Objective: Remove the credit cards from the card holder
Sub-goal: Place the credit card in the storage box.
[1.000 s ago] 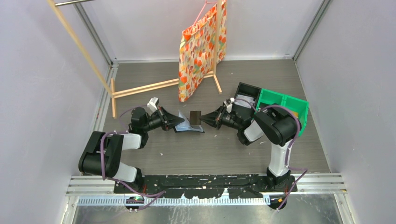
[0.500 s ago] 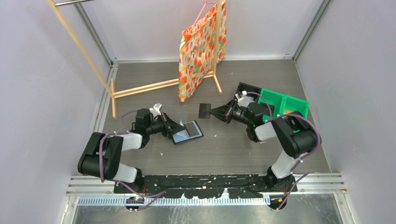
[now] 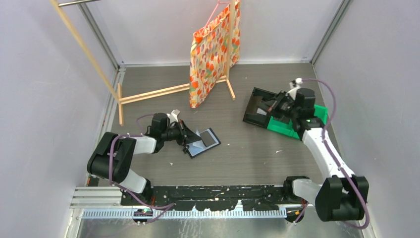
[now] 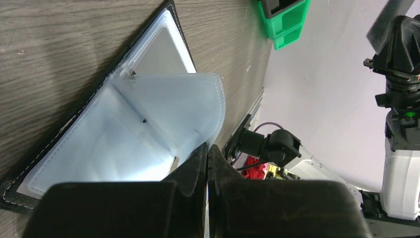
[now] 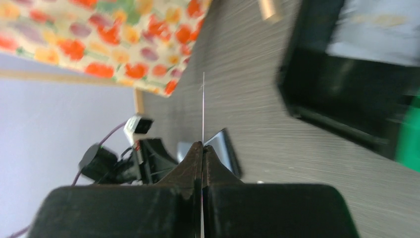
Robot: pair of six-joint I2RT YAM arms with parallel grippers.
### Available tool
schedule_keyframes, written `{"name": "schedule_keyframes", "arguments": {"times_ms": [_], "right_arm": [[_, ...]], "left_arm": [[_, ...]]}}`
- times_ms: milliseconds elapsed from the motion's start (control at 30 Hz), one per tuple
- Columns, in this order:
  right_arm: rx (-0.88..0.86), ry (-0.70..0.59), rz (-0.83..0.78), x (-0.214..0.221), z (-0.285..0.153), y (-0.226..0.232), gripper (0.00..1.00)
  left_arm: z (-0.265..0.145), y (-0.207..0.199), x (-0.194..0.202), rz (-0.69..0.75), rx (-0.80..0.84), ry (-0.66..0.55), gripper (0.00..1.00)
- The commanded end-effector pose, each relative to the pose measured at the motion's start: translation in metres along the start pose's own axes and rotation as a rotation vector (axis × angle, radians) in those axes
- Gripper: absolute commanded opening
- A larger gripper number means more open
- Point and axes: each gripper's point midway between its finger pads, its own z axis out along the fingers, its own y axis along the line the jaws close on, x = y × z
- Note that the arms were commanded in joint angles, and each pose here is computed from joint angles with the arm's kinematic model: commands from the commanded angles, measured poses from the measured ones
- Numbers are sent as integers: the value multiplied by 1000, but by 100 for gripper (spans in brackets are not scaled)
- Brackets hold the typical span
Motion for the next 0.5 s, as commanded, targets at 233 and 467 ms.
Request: {"name": "schedule_keyframes", "arguments": {"times_ms": [233,467], "right_arm": [[394,-233,233,-28,-53,-82,1],[521,-356,366,-45,-73,-90,1]], "left_arm": [[4,-12,-2,53,34,11,1],[3,-15,0,62,43,14,1]]}}
